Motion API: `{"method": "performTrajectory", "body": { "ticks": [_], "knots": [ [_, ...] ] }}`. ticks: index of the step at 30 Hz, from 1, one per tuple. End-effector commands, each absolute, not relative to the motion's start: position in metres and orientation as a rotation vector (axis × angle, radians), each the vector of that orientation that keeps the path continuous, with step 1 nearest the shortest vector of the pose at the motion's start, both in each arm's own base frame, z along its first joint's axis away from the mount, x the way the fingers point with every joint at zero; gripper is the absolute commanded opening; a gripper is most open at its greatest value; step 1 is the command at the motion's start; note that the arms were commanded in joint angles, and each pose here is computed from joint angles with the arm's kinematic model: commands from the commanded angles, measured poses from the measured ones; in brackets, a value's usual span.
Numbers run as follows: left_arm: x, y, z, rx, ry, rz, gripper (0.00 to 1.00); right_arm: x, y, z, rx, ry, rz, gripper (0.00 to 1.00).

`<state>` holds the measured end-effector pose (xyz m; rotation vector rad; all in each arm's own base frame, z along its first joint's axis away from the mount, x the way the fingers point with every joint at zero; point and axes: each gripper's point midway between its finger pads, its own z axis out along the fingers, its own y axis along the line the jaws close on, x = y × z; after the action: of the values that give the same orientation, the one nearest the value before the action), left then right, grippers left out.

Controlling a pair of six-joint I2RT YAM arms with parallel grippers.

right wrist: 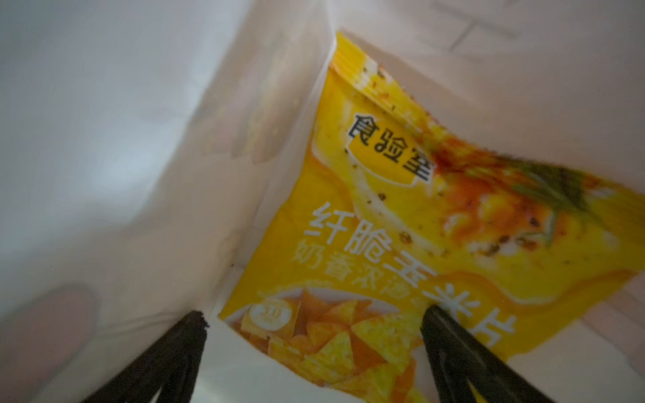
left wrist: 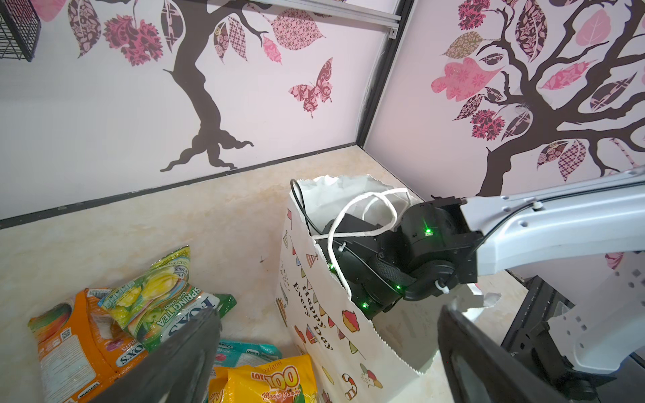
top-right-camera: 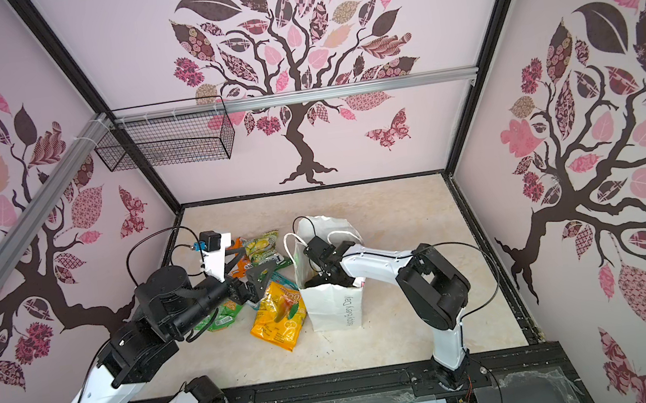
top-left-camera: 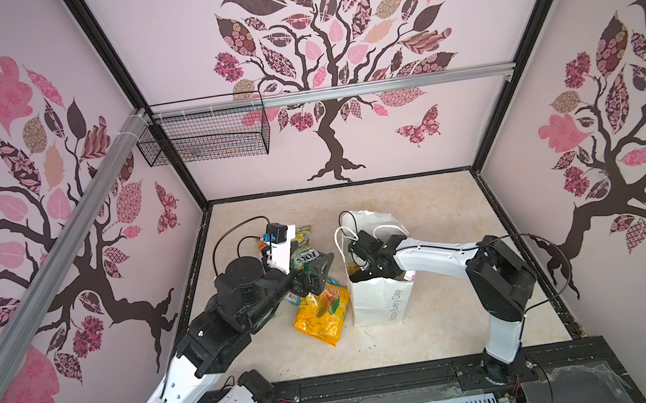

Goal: Take the snacks out of the paper bag
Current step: 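Grasp the yellow corn-chip packet inside the bag with the right gripper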

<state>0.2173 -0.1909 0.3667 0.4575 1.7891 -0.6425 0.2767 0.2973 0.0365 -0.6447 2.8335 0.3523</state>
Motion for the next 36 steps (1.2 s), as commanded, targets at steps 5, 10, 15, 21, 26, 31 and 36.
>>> {"method": "performTrajectory", "body": {
  "ticks": [5, 10, 15, 21, 26, 31, 36],
  "knots": [
    [0.216, -0.191, 0.365, 0.458, 1.788, -0.655, 0.99, 0.265, 0.297, -0.012, -0.639, 2.931, 0.353, 1.0],
    [0.216, -0.191, 0.367, 0.458, 1.782, -0.658, 0.99, 0.26, 0.296, -0.022, -0.648, 2.964, 0.35, 0.92],
    [0.217, -0.193, 0.366, 0.462, 1.785, -0.659, 0.98, 0.265, 0.297, -0.012, -0.646, 2.932, 0.341, 0.74],
    [0.218, -0.195, 0.366, 0.466, 1.785, -0.661, 0.99, 0.274, 0.298, 0.01, -0.646, 2.882, 0.329, 0.56],
    [0.218, -0.195, 0.365, 0.466, 1.786, -0.661, 0.98, 0.279, 0.297, 0.031, -0.638, 2.836, 0.324, 0.44],
    [0.219, -0.195, 0.363, 0.464, 1.793, -0.66, 0.98, 0.284, 0.298, 0.054, -0.63, 2.782, 0.335, 0.33],
    [0.218, -0.195, 0.364, 0.465, 1.791, -0.659, 0.98, 0.289, 0.297, 0.073, -0.619, 2.74, 0.338, 0.2]
  ]
}}
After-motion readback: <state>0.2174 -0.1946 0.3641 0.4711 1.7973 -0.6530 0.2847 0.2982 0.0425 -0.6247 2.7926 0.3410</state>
